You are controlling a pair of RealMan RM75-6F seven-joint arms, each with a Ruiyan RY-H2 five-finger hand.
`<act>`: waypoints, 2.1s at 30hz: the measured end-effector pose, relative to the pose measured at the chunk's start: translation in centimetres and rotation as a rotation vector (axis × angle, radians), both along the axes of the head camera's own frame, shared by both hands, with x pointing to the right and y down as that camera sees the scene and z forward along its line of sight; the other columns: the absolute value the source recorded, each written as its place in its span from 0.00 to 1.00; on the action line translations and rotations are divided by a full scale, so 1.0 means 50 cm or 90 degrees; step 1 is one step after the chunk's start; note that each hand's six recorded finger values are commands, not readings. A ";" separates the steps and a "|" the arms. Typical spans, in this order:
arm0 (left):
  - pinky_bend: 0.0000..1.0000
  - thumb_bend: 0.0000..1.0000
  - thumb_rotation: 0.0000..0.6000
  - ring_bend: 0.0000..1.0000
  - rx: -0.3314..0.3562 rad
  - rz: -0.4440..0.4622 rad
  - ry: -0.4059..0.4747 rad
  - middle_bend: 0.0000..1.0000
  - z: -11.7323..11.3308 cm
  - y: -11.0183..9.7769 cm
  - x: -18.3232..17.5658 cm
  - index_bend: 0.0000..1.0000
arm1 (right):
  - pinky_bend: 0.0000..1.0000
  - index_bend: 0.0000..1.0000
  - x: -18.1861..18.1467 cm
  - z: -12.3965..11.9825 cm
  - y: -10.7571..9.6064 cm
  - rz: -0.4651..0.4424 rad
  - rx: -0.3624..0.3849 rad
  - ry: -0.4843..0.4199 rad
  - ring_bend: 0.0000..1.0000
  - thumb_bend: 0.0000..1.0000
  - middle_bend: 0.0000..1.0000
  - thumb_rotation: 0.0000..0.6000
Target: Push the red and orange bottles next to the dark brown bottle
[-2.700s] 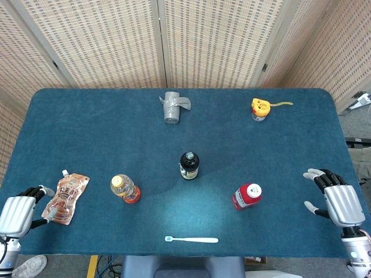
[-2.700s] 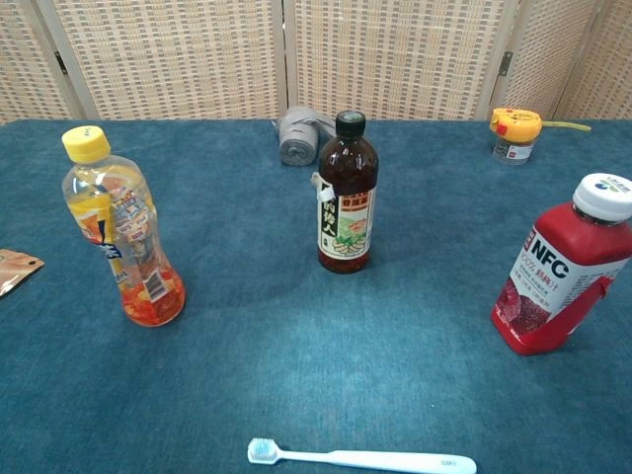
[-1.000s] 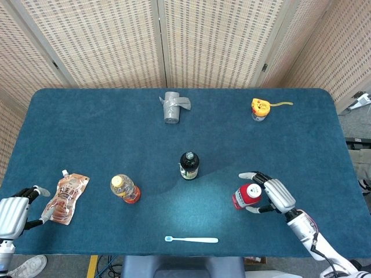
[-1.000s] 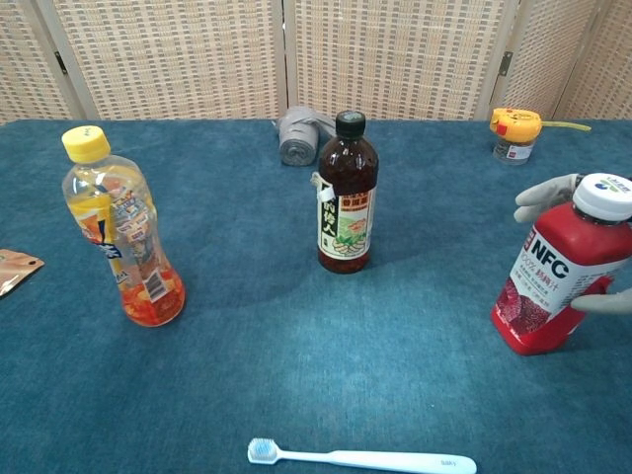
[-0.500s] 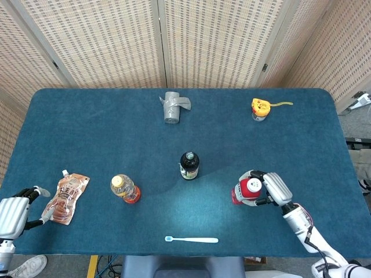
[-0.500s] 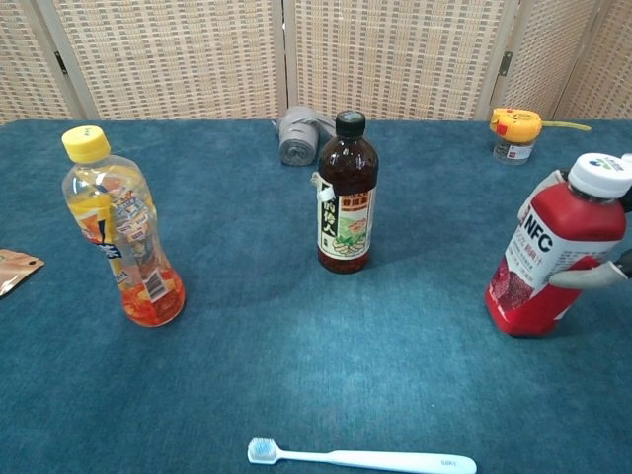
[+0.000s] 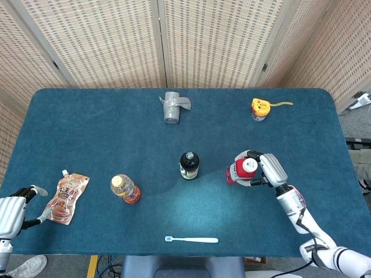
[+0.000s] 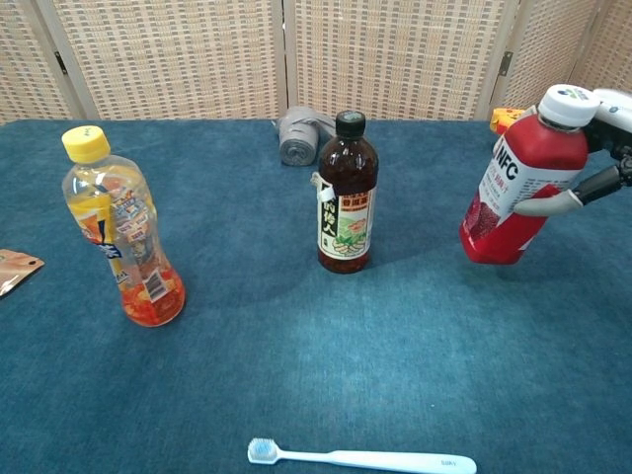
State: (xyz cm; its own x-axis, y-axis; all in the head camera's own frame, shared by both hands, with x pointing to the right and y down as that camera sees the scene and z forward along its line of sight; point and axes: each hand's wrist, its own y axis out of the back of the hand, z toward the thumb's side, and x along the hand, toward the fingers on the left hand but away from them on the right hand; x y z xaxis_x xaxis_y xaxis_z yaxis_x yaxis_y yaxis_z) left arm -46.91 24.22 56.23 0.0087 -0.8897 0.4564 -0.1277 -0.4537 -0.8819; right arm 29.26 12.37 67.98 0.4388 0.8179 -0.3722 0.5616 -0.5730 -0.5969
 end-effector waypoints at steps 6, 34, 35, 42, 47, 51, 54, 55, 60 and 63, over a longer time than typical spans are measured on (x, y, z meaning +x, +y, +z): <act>0.56 0.20 1.00 0.38 0.006 -0.002 0.002 0.41 -0.006 -0.001 -0.002 0.43 | 0.62 0.48 -0.010 0.015 -0.033 0.010 0.000 0.006 0.51 0.10 0.54 1.00; 0.56 0.20 1.00 0.38 0.011 -0.016 0.005 0.41 -0.016 -0.004 -0.012 0.43 | 0.62 0.48 -0.040 0.096 -0.086 0.036 -0.034 -0.005 0.51 0.10 0.54 1.00; 0.56 0.20 1.00 0.38 0.012 -0.016 0.005 0.41 -0.016 -0.004 -0.012 0.43 | 0.62 0.48 -0.042 0.097 -0.087 0.035 -0.035 -0.005 0.51 0.10 0.54 1.00; 0.56 0.20 1.00 0.38 0.011 -0.017 0.005 0.41 -0.016 -0.003 -0.012 0.43 | 0.62 0.48 -0.051 0.110 -0.094 0.036 -0.046 -0.005 0.51 0.10 0.54 1.00; 0.56 0.20 1.00 0.38 0.011 -0.018 0.004 0.41 -0.016 -0.003 -0.014 0.43 | 0.62 0.48 -0.057 0.119 -0.094 0.031 -0.052 0.000 0.51 0.10 0.53 1.00; 0.56 0.20 1.00 0.38 0.011 -0.018 0.004 0.41 -0.017 -0.003 -0.014 0.44 | 0.62 0.48 -0.058 0.122 -0.091 0.026 -0.056 0.002 0.51 0.10 0.51 1.00; 0.56 0.20 1.00 0.38 0.012 -0.018 0.004 0.41 -0.017 -0.002 -0.013 0.44 | 0.62 0.47 -0.058 0.122 -0.089 0.018 -0.060 0.002 0.47 0.08 0.44 1.00; 0.56 0.20 1.00 0.38 0.011 -0.018 0.004 0.41 -0.017 -0.002 -0.013 0.44 | 0.60 0.45 -0.058 0.122 -0.088 0.015 -0.061 0.003 0.44 0.07 0.40 1.00; 0.56 0.20 1.00 0.38 0.010 -0.018 0.003 0.41 -0.016 -0.002 -0.014 0.44 | 0.49 0.21 -0.057 0.123 -0.086 -0.006 -0.068 0.010 0.30 0.00 0.23 1.00; 0.56 0.20 1.00 0.38 0.009 -0.017 0.002 0.41 -0.015 -0.002 -0.014 0.44 | 0.43 0.10 -0.057 0.120 -0.086 -0.014 -0.067 0.011 0.24 0.00 0.14 1.00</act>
